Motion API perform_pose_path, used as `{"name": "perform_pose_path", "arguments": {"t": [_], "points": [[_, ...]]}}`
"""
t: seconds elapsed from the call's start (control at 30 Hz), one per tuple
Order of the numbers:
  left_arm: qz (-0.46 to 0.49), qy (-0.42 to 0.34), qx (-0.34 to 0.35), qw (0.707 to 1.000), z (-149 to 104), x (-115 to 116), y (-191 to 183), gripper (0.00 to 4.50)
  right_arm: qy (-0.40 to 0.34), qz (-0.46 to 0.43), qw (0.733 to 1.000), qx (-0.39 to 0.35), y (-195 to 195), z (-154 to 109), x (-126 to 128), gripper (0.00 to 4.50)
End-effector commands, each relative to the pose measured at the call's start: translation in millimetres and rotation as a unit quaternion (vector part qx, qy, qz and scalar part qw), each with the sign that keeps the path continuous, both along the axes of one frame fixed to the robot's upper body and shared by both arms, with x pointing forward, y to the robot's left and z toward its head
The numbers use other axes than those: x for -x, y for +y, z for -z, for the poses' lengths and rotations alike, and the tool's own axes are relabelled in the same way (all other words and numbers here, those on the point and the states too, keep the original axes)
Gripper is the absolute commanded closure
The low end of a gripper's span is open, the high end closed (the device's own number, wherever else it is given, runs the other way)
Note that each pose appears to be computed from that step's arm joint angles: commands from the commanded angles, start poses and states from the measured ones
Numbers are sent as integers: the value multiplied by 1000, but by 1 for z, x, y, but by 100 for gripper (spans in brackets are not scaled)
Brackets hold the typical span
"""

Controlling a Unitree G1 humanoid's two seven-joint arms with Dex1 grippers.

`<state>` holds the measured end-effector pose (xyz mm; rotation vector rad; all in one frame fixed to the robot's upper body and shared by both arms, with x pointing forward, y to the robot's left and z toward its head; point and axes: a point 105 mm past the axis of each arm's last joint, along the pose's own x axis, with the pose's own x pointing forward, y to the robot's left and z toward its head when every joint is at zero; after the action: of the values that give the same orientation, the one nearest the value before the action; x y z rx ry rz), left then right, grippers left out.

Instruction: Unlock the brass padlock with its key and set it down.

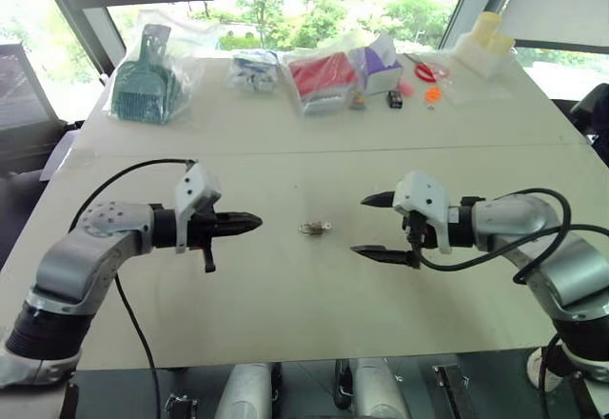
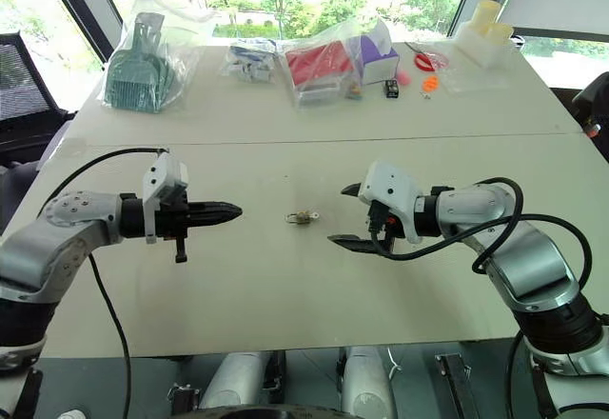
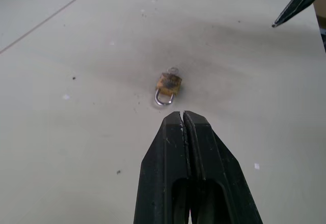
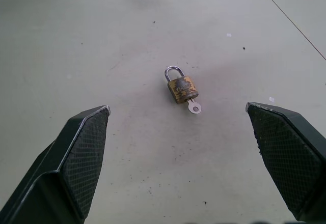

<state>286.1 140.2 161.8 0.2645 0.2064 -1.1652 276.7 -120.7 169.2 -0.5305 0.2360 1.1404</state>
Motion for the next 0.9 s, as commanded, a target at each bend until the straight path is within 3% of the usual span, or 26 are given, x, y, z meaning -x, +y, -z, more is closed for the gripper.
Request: {"name": "perform_pose_path", "arguments": {"t": [0.03, 0.2, 0.23, 0.3, 0.57, 0.6, 0.9], "points": [[16, -35, -16, 999, -3, -1, -3, 450, -26, -1, 1000, 6, -2, -9, 3, 4], [27, -39, -6, 999, -5, -6, -8, 450, -30, 9, 1000, 1, -2, -13, 5, 4], [32, -41, -1, 999, -6, -7, -11, 424, -30, 11, 999, 2, -2, -13, 6, 1], [40, -42, 5, 998, -3, -10, -16, 362, -29, 14, 999, 4, -4, -12, 7, 0], [83, -39, 38, 995, 11, -18, -43, 23, -27, 22, 999, 7, -1, -10, 9, 0], [91, -42, 28, 995, 18, -20, -46, 7, -27, 24, 999, 9, -2, -10, 9, 0], [139, -63, -18, 988, 50, -41, -65, 7, -31, 48, 998, 9, -5, -10, 17, 0]]}}
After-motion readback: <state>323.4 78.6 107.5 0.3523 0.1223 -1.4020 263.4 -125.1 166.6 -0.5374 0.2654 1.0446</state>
